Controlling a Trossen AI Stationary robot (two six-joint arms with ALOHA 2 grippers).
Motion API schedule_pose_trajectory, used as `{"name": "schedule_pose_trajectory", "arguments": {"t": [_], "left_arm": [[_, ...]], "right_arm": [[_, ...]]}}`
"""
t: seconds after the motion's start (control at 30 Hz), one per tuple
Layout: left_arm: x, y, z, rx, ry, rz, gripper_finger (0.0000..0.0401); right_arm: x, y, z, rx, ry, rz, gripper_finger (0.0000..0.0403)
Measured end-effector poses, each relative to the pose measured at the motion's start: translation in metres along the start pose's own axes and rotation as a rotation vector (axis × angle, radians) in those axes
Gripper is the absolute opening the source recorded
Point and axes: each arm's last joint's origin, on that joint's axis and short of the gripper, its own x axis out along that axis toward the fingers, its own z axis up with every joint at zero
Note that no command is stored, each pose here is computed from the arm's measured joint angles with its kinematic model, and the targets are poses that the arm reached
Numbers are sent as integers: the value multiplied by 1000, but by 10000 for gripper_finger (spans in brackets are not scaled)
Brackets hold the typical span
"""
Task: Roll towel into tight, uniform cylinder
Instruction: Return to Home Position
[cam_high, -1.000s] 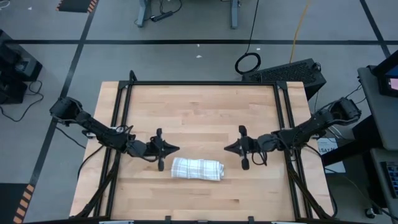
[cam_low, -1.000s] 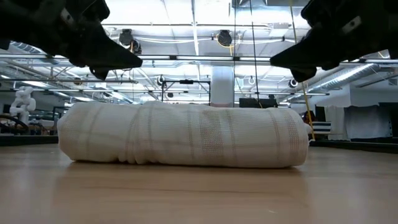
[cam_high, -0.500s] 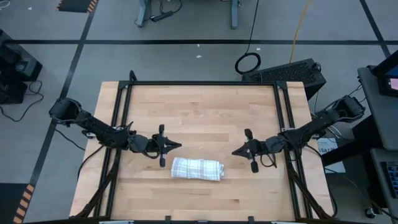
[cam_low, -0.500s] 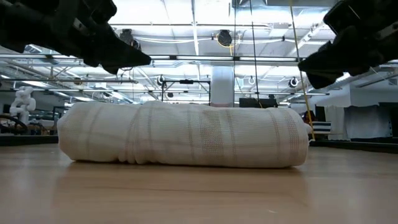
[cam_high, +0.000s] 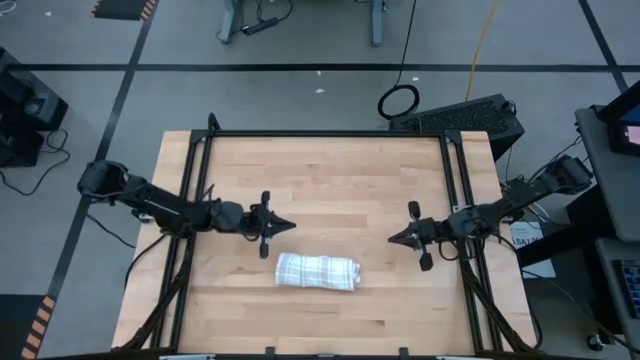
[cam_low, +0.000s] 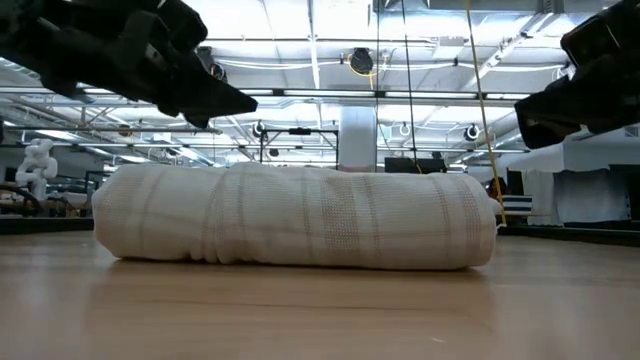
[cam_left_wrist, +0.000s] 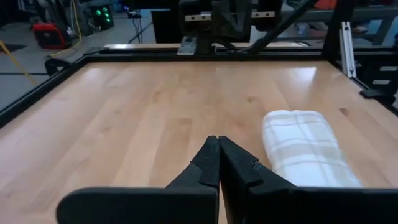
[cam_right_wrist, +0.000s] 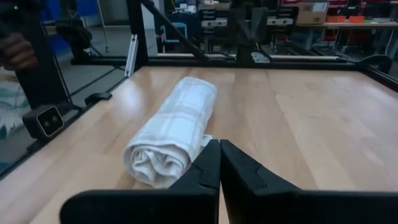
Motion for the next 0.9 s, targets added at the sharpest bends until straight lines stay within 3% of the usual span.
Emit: {"name": "schedule_pose_trajectory", "arguments": {"t": [0.23, 0.4, 0.63, 0.9], "left_arm": [[1, 14, -2, 4, 7, -49, 1], [-16, 19, -22, -20, 1, -10, 0], [-52, 23, -48, -76, -129, 18, 0], [-57, 24, -50, -76, -84, 51, 0]], "right_arm": [[-5, -2, 0, -27, 13, -8, 0], [-9, -4, 2, -35, 2, -49, 0], [-12, -5, 6, -46, -39, -61, 0], [-17, -6, 10, -47, -78, -78, 0]]}}
